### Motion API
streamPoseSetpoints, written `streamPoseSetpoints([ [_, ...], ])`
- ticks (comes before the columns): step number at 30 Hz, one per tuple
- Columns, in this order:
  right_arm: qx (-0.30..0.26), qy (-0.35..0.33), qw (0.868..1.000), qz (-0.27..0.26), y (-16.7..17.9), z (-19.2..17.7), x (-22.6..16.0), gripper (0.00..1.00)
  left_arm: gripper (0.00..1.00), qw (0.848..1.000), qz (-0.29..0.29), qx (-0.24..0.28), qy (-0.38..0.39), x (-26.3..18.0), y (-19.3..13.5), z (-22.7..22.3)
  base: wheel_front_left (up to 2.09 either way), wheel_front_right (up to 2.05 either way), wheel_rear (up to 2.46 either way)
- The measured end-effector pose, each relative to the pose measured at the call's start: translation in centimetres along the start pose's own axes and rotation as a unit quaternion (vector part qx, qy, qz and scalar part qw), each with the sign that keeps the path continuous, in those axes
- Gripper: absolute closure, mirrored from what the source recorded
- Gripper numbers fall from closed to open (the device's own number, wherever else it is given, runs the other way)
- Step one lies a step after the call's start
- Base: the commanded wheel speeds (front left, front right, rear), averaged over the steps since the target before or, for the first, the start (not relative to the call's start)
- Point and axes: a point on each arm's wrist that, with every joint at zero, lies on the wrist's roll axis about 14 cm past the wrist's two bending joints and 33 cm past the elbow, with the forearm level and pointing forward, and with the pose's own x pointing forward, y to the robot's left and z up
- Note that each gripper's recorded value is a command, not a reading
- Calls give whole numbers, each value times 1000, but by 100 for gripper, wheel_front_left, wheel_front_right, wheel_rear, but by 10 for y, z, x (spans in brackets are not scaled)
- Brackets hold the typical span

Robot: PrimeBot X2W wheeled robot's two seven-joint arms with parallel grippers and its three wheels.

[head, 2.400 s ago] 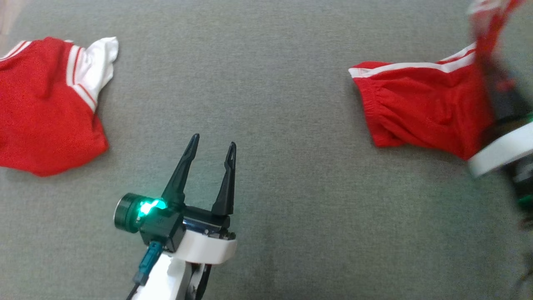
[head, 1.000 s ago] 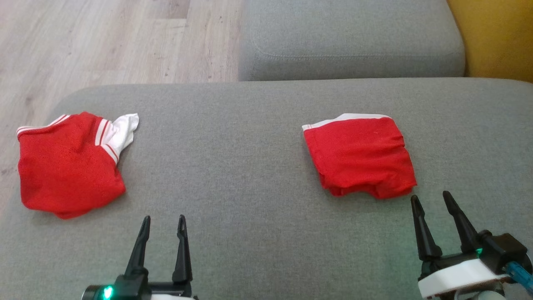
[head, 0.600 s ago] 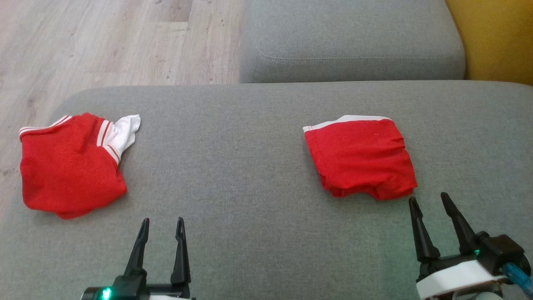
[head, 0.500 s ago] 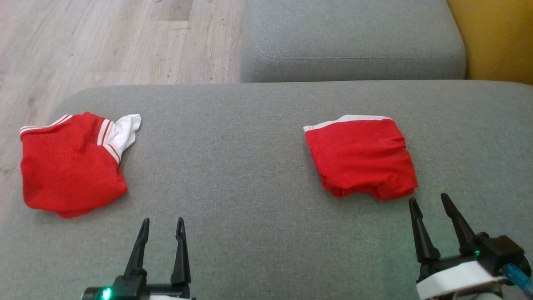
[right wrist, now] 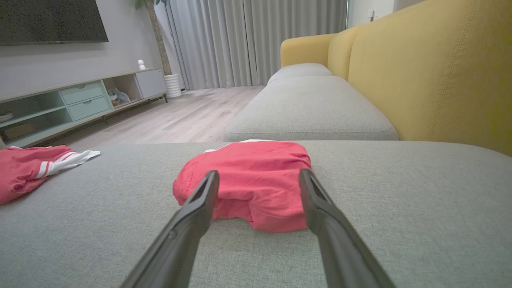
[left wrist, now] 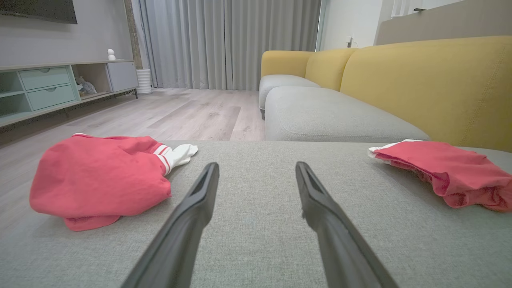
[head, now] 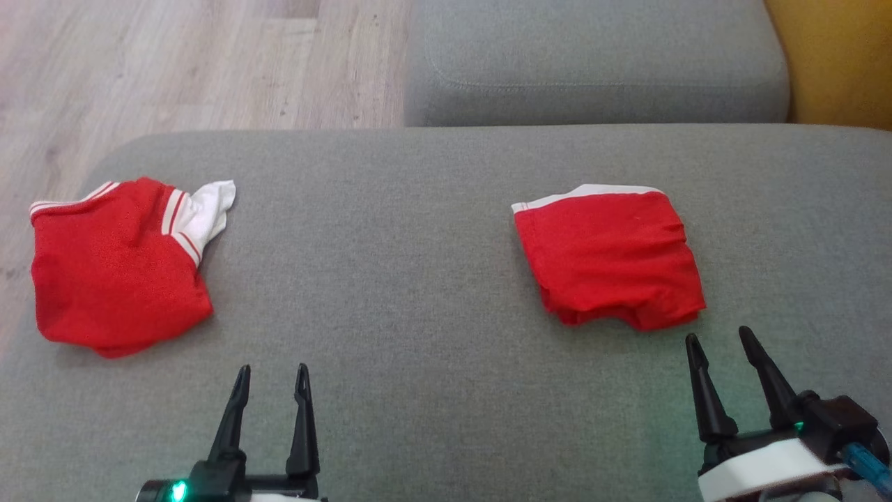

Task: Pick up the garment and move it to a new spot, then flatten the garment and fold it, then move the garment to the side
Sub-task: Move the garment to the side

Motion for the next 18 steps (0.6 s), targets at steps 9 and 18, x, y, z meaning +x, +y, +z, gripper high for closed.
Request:
streamPoseSetpoints([
  [9, -18, 18, 1000, -1, -12, -8, 16, 0, 0, 1000, -1, -1, 10, 7, -2, -5, 0, 0, 0],
  [18, -29, 39, 999, 3, -38, -14, 83, 0, 0, 1000, -21, 1, 5, 48, -14, -2, 0, 0, 0],
])
